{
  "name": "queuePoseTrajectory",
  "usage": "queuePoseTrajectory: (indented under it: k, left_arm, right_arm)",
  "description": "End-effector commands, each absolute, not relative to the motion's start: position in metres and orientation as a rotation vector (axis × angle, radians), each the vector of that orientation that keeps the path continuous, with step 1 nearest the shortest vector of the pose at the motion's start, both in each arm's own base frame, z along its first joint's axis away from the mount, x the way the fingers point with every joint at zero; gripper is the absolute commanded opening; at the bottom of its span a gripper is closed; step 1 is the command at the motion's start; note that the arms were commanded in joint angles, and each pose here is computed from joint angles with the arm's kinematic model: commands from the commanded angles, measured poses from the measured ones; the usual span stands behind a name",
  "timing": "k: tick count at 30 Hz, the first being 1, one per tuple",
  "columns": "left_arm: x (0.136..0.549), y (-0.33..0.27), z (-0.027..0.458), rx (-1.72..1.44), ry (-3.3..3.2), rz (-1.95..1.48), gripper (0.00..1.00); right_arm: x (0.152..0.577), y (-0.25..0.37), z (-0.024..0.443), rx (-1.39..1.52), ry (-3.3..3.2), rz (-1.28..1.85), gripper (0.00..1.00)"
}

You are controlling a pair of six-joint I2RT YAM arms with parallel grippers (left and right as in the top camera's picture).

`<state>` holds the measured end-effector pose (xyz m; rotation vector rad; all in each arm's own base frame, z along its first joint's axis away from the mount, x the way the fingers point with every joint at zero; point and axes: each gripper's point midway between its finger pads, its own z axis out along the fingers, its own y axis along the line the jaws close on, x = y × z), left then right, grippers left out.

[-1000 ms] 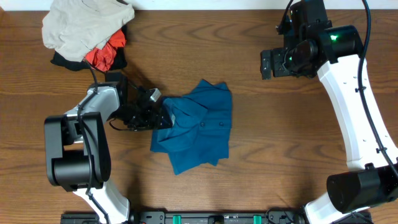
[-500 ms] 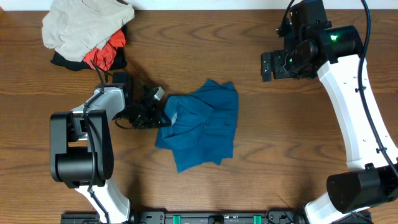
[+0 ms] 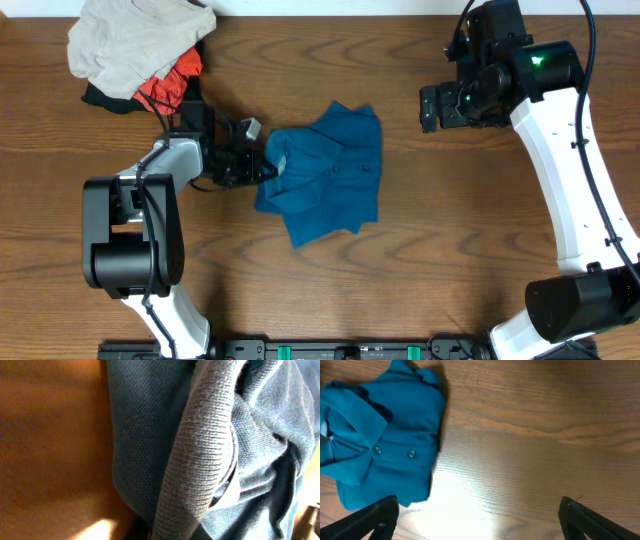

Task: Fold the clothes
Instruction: 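Grasp the folded shirt's left edge with the left gripper, then lift the shirt with the left gripper and carry it to the far-left pile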

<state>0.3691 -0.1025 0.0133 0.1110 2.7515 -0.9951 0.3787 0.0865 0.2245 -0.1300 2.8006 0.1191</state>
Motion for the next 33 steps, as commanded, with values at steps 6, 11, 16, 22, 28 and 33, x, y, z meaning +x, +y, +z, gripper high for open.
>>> queuePoseTrajectory:
  k: [6,11,16,22,28,33]
  left_arm:
    - [0.428,-0.089,0.047,0.139,2.644,-0.829,0.06]
    - [0.459,-0.081,0.075,0.163,2.569,-0.735,0.06]
    - [0.487,-0.076,0.108,0.207,2.476,-0.663,0.06]
    - [0.518,-0.075,0.156,0.284,2.331,-0.602,0.06]
    - [0.551,-0.074,0.219,0.33,2.142,-0.543,0.06]
    - [0.575,-0.063,0.284,0.322,1.988,-0.417,0.06]
  right_arm:
    - [0.379,0.088,0.225,-0.149,2.798,0.122,0.99]
    - [0.379,0.088,0.225,-0.148,2.798,0.117,0.99]
    - [0.379,0.088,0.225,-0.148,2.797,0.116,0.99]
    - [0.38,0.084,0.224,-0.142,2.795,0.082,0.99]
    - [0.379,0.083,0.224,-0.142,2.798,0.08,0.99]
    - [0.378,0.083,0.224,-0.141,2.802,0.08,0.99]
